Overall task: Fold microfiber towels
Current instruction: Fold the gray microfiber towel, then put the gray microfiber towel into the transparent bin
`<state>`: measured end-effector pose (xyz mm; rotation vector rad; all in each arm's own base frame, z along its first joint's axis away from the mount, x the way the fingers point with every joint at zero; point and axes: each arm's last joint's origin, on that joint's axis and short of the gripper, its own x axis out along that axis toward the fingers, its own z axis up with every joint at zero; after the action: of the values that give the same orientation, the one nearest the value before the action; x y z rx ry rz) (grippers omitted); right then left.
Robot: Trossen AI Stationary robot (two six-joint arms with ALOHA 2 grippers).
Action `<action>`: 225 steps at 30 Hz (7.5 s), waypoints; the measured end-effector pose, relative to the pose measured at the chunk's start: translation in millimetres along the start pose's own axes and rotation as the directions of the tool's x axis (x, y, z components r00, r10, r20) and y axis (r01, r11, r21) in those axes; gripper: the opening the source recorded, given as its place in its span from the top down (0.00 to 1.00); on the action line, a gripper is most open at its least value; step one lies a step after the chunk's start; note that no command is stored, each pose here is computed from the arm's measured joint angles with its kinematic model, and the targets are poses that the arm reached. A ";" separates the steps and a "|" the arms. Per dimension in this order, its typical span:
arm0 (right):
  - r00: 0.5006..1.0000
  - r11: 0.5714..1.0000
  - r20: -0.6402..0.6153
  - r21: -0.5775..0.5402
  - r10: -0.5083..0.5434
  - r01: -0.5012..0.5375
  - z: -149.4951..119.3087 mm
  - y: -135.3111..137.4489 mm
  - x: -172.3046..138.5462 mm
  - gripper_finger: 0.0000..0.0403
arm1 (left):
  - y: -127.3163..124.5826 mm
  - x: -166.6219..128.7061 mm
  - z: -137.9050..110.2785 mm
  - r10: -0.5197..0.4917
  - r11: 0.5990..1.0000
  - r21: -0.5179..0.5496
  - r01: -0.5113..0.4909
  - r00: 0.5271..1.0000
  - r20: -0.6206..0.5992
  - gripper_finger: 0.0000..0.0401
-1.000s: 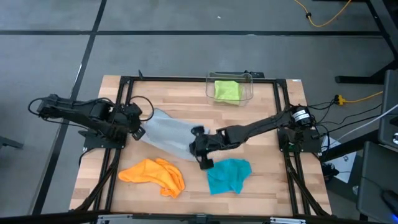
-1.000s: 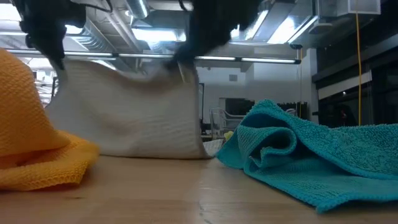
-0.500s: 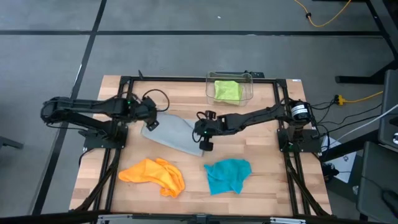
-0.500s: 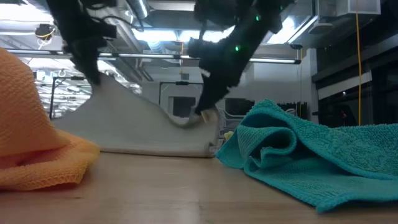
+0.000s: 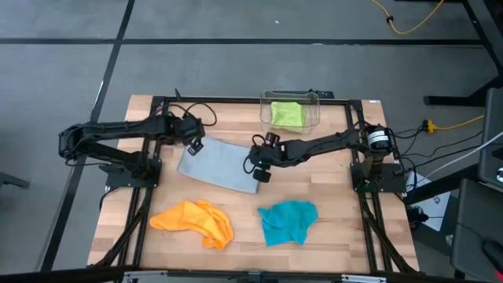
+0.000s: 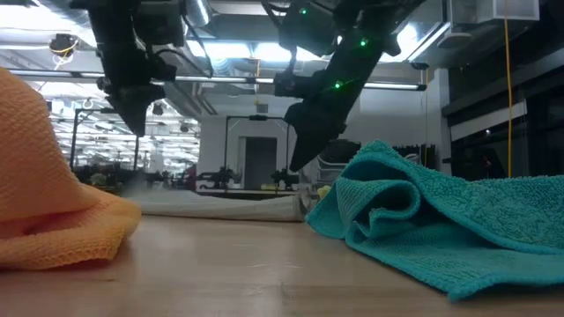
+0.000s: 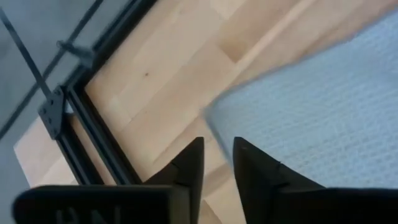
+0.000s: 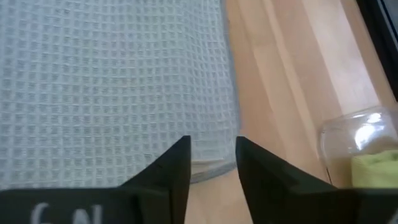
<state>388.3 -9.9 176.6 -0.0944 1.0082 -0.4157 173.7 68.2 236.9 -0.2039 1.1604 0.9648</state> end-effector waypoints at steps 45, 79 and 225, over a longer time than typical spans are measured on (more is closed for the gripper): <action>0.940 0.813 0.214 -0.574 0.266 -0.099 -92.9 -34.9 -28.5 0.63 | -234.2 31.7 -6.6 -0.614 0.782 0.471 0.409 0.637 0.466 0.77; 0.914 0.826 0.276 -0.555 0.297 -0.101 -74.1 -13.1 24.2 0.39 | -261.7 29.6 -12.6 -0.625 0.740 0.513 0.434 0.727 0.286 0.47; 0.992 0.953 0.091 -0.296 0.093 -0.063 77.0 -97.6 -116.3 0.98 | -61.8 -100.8 -54.0 0.008 0.991 -0.121 0.061 0.864 0.503 0.67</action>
<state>370.2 -63.9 337.1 -0.3386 0.9620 -0.1844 175.5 -55.0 278.4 -0.0642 0.6095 0.9959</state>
